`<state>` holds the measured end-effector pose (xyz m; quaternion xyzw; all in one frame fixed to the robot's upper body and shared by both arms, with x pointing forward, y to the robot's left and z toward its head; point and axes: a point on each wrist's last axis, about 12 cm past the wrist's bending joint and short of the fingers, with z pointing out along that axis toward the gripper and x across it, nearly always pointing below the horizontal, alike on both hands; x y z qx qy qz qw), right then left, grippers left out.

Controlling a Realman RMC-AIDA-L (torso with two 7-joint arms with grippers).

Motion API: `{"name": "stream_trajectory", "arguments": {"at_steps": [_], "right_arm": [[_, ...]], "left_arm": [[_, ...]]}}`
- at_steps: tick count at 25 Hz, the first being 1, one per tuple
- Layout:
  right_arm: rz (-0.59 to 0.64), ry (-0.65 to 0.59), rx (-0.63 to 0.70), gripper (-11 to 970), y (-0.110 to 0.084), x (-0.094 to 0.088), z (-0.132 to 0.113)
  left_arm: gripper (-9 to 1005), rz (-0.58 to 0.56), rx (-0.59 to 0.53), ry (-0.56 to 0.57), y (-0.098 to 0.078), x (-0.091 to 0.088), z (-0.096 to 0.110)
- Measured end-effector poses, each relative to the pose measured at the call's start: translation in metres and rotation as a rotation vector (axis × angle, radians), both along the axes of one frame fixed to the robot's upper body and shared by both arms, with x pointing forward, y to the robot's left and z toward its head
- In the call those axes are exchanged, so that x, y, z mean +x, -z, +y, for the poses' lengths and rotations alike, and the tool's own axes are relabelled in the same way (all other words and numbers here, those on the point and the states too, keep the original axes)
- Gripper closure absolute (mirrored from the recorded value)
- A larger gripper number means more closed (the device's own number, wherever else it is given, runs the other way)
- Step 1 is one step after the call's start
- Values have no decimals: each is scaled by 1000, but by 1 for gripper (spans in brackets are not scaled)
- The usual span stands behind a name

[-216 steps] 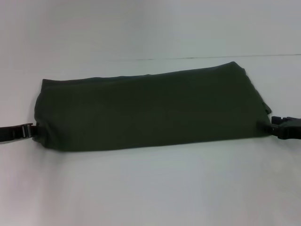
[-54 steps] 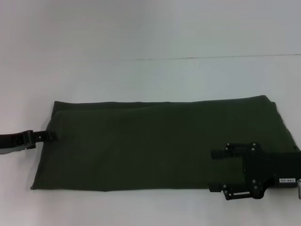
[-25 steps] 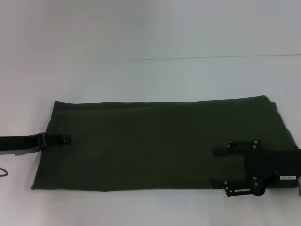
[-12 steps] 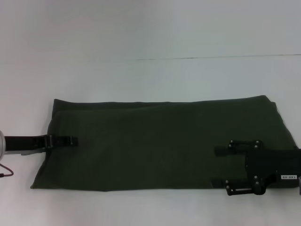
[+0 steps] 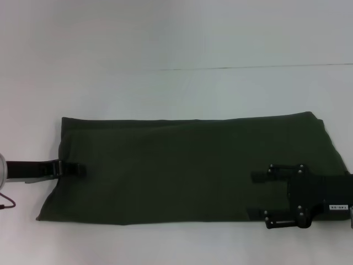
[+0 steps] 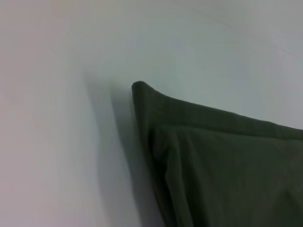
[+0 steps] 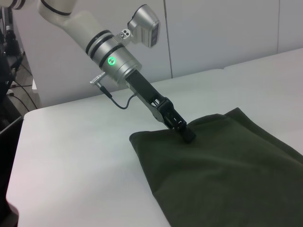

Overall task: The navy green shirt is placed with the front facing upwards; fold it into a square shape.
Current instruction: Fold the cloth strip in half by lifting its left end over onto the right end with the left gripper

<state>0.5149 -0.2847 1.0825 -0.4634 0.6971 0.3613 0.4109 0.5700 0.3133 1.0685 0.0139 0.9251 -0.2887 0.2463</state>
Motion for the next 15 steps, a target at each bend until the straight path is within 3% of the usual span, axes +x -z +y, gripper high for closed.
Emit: {"name": "stream_trajectory", "arguments": {"at_steps": [5, 8, 13, 15], "right_arm": [[1, 0, 1, 132, 0, 0, 0], [3, 0, 2, 135, 1, -1, 0], [3, -2, 3, 135, 0, -1, 1], [2, -2, 3, 135, 0, -1, 0]], "left_arm": [[515, -3, 5, 3, 0, 1, 0], [727, -5, 6, 4, -1, 1, 0], [934, -7, 7, 7, -1, 2, -1], [932, -7, 7, 10, -2, 2, -1]]}}
